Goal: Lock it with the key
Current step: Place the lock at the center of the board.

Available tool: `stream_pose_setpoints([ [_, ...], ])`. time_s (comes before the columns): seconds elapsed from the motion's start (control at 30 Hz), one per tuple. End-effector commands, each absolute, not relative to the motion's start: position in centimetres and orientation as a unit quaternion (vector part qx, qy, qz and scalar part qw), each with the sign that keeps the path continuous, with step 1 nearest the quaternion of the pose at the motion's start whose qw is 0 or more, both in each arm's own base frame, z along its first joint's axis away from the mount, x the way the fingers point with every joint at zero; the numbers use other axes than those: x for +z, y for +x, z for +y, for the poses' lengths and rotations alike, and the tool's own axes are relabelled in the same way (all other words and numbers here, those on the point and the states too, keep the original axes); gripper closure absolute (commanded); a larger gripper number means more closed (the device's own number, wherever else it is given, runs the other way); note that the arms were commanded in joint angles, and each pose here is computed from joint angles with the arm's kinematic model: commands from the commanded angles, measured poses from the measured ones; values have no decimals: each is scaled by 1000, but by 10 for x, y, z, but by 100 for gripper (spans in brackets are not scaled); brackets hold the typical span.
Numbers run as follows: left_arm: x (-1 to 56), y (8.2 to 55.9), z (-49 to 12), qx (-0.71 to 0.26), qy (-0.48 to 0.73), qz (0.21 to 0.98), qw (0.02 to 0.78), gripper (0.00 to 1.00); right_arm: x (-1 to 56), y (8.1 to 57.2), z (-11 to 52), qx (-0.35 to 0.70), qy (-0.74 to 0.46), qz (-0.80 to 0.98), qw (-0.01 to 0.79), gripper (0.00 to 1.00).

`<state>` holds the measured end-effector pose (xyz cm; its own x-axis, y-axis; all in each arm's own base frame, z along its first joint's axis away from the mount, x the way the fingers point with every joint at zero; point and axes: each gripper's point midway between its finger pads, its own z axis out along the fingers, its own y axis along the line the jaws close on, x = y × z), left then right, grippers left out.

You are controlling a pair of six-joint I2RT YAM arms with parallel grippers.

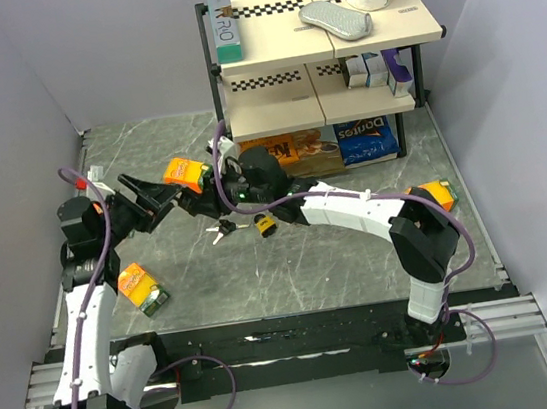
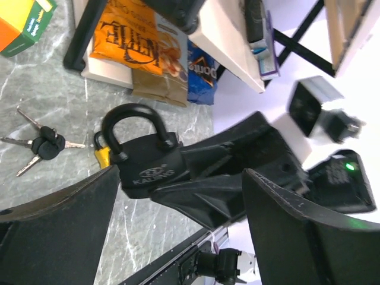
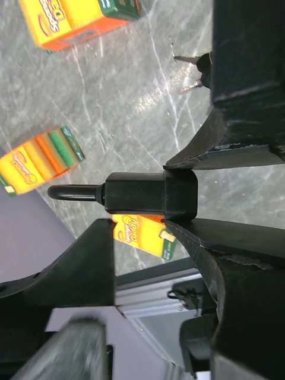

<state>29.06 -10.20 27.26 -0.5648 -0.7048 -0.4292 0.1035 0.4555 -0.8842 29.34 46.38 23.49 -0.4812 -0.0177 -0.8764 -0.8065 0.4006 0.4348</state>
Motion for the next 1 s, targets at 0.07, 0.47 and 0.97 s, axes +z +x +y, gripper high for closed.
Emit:
stream_pose_setpoints([
  [0.07,264,306,-104,-452,-217,749,433,16,342,295,468,507,-256,635,524,100],
  [0.47,258,313,-116,-461,-218,748,424,23,344,292,473,514,-246,636,520,100],
  [0.97,243,316,-113,-444,-232,758,418,39,340,290,479,521,-240,642,508,100],
])
